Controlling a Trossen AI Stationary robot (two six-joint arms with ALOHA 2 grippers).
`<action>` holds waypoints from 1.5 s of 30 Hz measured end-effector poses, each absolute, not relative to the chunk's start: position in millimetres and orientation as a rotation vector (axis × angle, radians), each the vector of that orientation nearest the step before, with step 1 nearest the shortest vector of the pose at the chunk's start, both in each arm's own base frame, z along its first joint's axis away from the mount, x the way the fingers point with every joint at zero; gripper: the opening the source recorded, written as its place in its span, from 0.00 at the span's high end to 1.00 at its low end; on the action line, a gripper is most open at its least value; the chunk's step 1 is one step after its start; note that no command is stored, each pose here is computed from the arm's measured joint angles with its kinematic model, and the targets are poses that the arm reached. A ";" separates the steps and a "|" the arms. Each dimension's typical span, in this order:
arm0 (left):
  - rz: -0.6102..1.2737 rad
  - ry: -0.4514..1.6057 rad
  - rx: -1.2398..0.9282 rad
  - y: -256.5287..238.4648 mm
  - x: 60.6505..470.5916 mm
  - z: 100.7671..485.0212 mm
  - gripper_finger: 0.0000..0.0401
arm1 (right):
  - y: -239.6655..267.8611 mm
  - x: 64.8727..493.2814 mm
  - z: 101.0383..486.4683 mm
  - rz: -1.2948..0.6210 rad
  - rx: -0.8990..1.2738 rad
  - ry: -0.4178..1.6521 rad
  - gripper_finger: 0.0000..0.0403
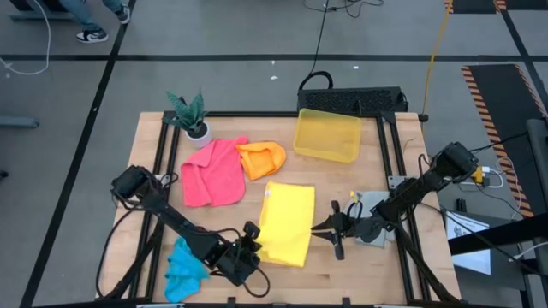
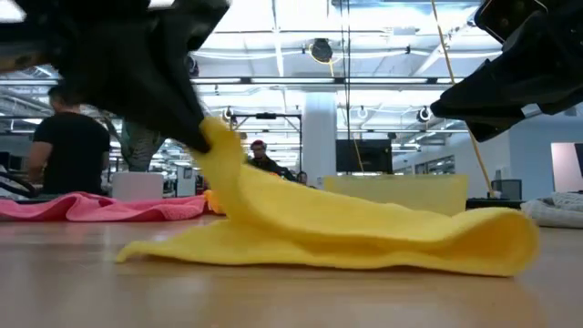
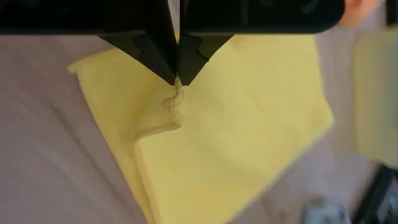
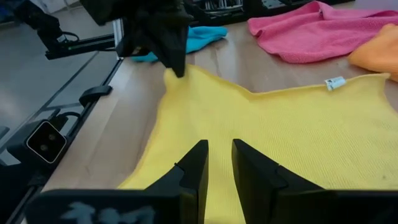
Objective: Fold microfiber towels
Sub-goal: Fold the yellow kitchen towel
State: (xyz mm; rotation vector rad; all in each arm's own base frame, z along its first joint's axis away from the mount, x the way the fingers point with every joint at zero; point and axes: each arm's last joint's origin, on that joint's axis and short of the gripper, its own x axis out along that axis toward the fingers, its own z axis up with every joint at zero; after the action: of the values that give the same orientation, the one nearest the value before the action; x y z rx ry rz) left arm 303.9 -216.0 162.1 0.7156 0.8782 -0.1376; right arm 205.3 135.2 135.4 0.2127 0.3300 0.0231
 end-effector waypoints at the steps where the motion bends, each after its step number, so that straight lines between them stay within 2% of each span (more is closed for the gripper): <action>1: -0.136 0.885 0.712 -216.1 301.6 159.7 0.97 | 135.2 205.6 134.7 0.022 0.213 0.332 0.85; 8: -0.177 0.960 0.724 -209.0 287.0 138.2 0.98 | 134.3 209.0 123.6 0.001 0.216 0.359 0.85; 18: -0.193 1.012 0.622 -207.8 282.4 133.2 0.87 | 128.3 215.6 114.0 -0.038 0.236 0.370 0.85; 23: -0.174 1.043 0.607 -205.7 278.6 134.5 0.78 | 129.2 215.8 114.6 -0.012 0.245 0.372 0.85; 27: -0.157 1.038 0.512 -204.7 276.2 145.7 0.69 | 129.3 215.8 114.8 -0.011 0.246 0.371 0.85; 31: -0.201 1.019 0.329 -205.0 272.1 168.1 0.65 | 129.4 215.9 115.1 -0.011 0.249 0.367 0.85; 34: -0.229 0.990 0.262 -205.5 268.7 182.6 0.66 | 129.7 216.6 115.6 -0.011 0.249 0.367 0.85; 37: -0.249 0.982 0.297 -204.7 269.4 183.6 0.70 | 132.3 223.9 117.8 -0.016 0.249 0.360 0.85; 45: -0.225 1.020 0.288 -190.9 298.7 146.6 0.81 | 127.1 263.4 103.7 -0.110 0.206 0.395 0.85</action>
State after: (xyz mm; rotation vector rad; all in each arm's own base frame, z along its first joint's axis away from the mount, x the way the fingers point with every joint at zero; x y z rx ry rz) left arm 298.7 -190.9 146.6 0.2881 1.0200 -0.2249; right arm 263.4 127.1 103.7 0.2062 0.3947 -0.1104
